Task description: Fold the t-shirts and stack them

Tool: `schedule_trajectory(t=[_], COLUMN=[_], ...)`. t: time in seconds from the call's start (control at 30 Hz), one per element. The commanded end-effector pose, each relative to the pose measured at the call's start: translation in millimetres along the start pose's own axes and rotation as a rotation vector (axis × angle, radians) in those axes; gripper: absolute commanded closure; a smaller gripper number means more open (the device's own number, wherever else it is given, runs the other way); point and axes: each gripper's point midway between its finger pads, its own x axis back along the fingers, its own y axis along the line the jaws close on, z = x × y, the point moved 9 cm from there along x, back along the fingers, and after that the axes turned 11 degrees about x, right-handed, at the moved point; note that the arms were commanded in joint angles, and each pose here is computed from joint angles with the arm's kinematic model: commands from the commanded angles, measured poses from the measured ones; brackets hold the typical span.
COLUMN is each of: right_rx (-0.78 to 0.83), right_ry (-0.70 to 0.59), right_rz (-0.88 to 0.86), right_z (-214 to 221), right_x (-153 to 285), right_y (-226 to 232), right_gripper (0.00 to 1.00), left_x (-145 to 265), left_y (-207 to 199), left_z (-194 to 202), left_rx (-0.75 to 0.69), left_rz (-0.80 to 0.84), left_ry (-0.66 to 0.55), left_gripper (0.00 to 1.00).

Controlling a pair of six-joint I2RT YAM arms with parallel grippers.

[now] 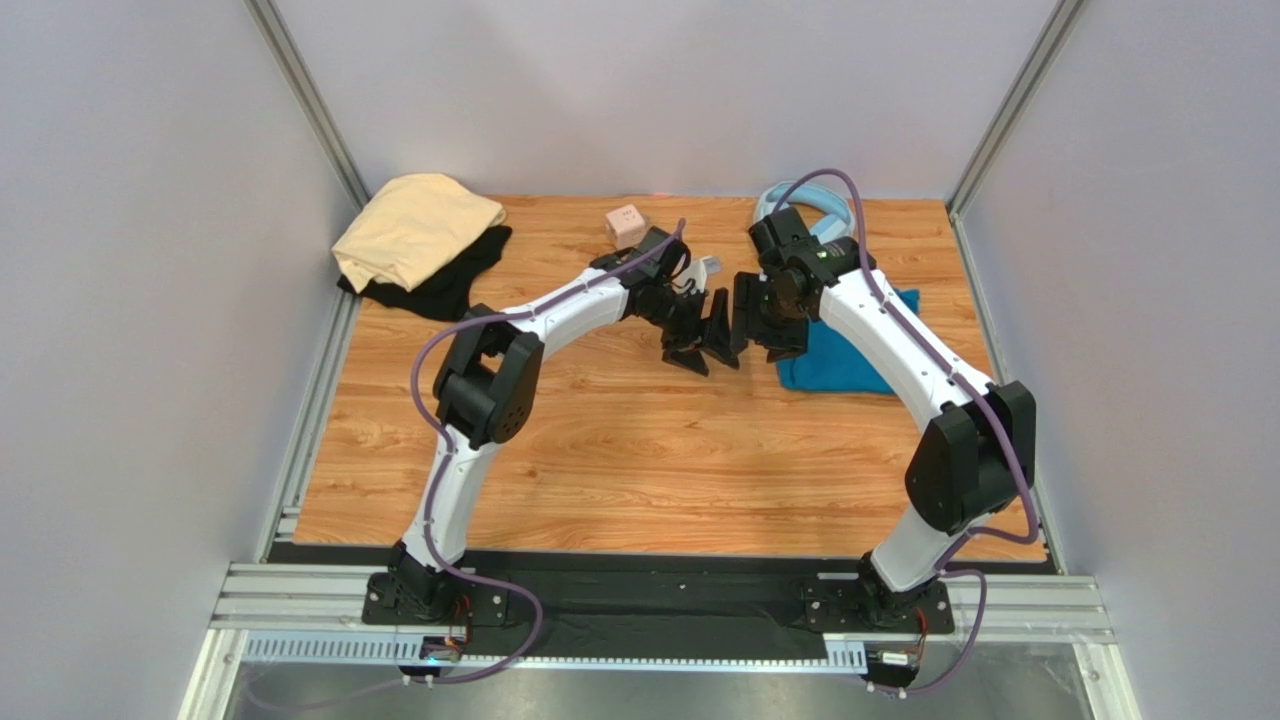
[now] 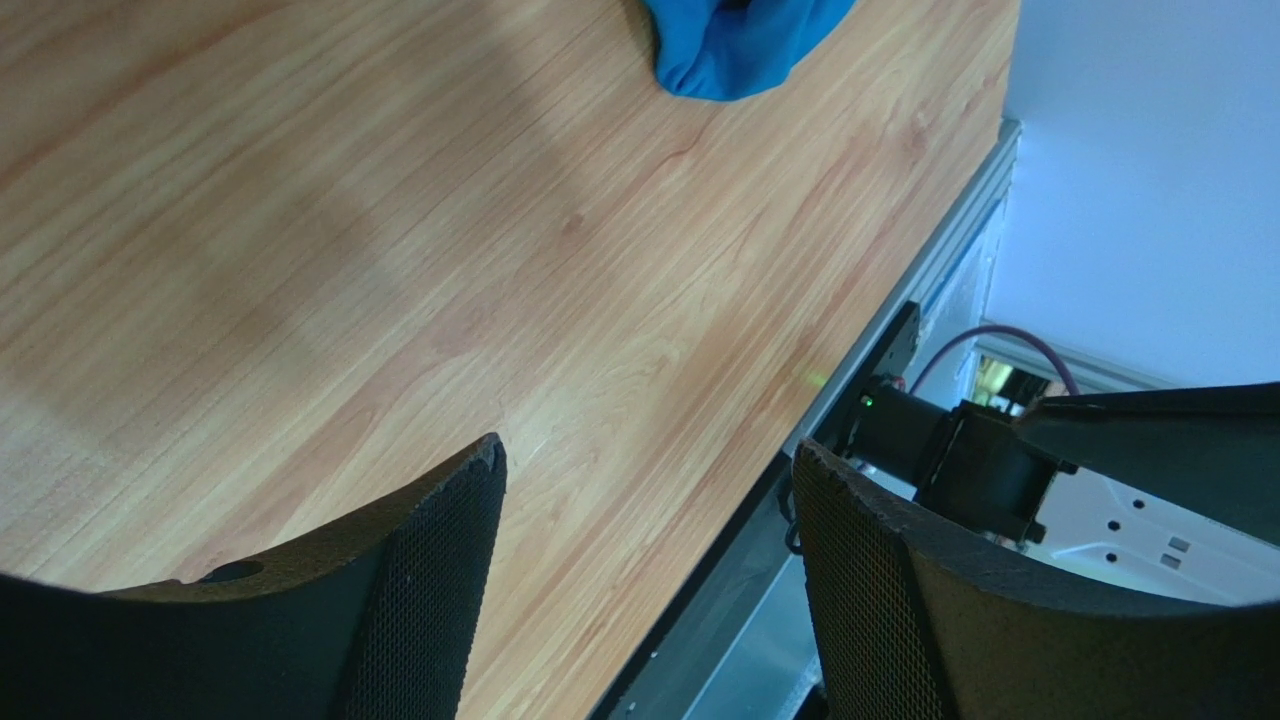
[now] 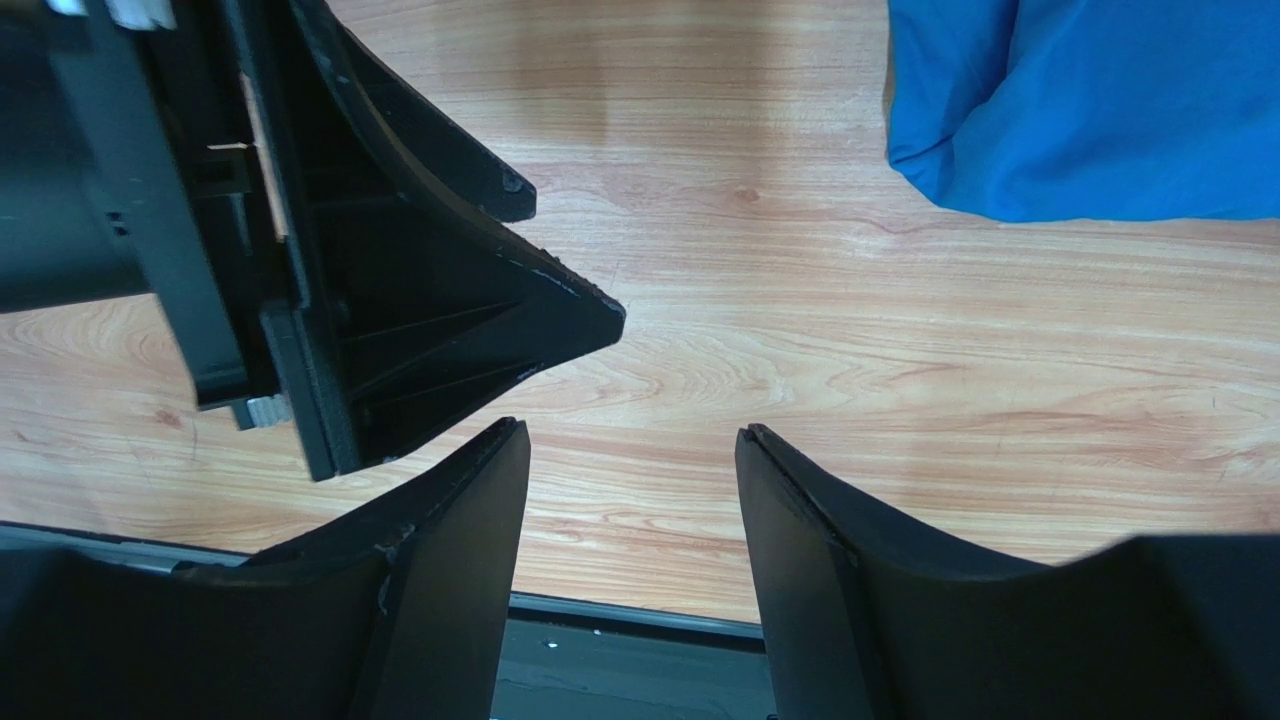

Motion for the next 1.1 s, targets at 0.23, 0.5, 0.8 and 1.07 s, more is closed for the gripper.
schedule_trajectory(t=[0.23, 0.5, 0.8, 1.07], right_rx=[-0.050, -0.050, -0.039, -0.014], right_ry=[-0.057, -0.047, -0.042, -0.074], right_rz=[-0.091, -0.110, -0.121, -0.120], right_z=[-9.3, -9.0, -10.4, -14.0], right_x=[3.4, -1.5, -3.8, 3.5], right_y=[10.3, 14.8, 21.3, 21.3], right_gripper=[0.43, 0.43, 0.44, 0.44], left_x=[26.2, 39.4, 67.2, 124.2], left_y=[-4.8, 2.4, 17.2, 11.6], left_z=[30.9, 41.6, 43.8, 39.8], left_rx=[-0.051, -0.053, -0.013, -0.042], left_rz=[-0.031, -0.070, -0.104, -0.254], left_ry=[-0.008, -0.032, -0.102, -0.322], left_gripper=[0.23, 0.23, 0.22, 0.22])
